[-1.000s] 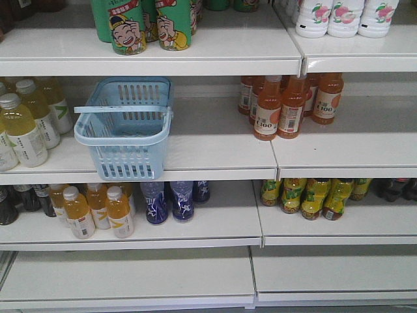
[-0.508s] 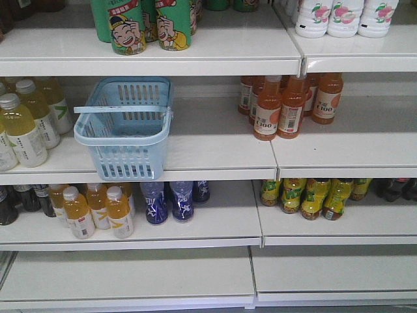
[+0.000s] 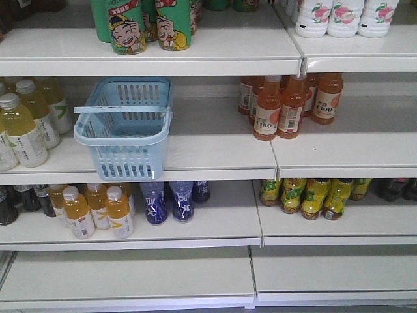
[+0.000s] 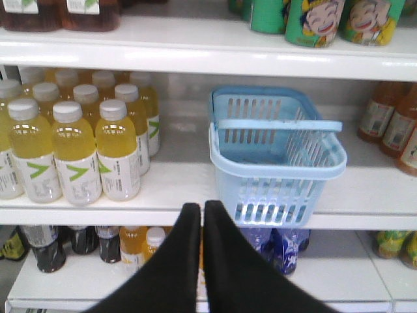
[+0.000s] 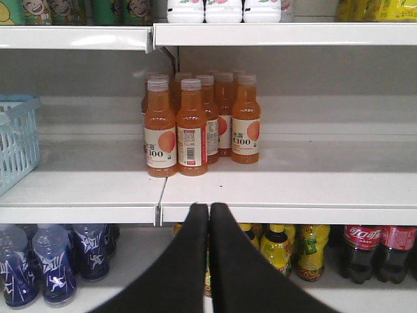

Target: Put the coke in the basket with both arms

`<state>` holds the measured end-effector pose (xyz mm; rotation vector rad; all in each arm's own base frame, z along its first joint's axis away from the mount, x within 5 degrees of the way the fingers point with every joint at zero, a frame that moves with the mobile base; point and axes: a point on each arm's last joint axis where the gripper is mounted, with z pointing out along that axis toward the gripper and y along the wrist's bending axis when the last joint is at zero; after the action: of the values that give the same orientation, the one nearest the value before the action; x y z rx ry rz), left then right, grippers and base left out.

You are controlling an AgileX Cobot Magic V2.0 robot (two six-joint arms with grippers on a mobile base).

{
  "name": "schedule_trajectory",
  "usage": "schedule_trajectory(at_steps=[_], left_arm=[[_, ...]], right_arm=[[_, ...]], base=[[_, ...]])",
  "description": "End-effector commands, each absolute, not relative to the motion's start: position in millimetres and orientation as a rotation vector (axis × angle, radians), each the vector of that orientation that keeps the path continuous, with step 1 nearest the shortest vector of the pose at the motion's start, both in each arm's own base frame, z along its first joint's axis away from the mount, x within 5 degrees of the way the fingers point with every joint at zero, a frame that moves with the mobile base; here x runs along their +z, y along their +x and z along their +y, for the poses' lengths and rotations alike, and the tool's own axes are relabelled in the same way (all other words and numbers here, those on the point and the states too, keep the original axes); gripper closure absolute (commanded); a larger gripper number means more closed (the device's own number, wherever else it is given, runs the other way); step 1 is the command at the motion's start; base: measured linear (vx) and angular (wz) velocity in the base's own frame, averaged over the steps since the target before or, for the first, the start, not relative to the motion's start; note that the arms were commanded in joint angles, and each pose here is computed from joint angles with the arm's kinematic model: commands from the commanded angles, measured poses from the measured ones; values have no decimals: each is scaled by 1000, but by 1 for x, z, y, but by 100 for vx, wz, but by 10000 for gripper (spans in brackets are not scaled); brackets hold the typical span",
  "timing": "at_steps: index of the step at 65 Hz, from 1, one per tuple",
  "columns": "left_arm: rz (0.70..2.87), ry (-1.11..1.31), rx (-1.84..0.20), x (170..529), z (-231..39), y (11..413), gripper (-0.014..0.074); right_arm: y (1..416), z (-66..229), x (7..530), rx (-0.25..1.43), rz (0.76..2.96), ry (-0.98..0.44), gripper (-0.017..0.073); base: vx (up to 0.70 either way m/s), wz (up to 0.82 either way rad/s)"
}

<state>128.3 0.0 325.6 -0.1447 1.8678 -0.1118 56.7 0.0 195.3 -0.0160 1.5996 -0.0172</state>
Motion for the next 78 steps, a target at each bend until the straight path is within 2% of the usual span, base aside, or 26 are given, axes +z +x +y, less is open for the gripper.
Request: schedule_trajectory(at_steps=[1, 27, 41, 55, 78], left_arm=[[1805, -135, -115, 338, 0, 137, 600], [1795, -143, -122, 339, 0, 139, 600], [1795, -143, -122, 339, 0, 139, 565], [1803, -144, -122, 338, 0, 139, 435], [1804, -133, -113, 338, 0, 139, 118]], right_arm=[[56, 0, 200, -30, 1520, -16, 569], [56, 0, 200, -30, 1520, -16, 569], [56, 0, 200, -30, 1520, -16, 569], [56, 0, 200, -30, 1520, -16, 569], [56, 0, 200, -30, 1520, -16, 569]], base=[[0, 0], [0, 0], [0, 0], [0, 0], [0, 0]])
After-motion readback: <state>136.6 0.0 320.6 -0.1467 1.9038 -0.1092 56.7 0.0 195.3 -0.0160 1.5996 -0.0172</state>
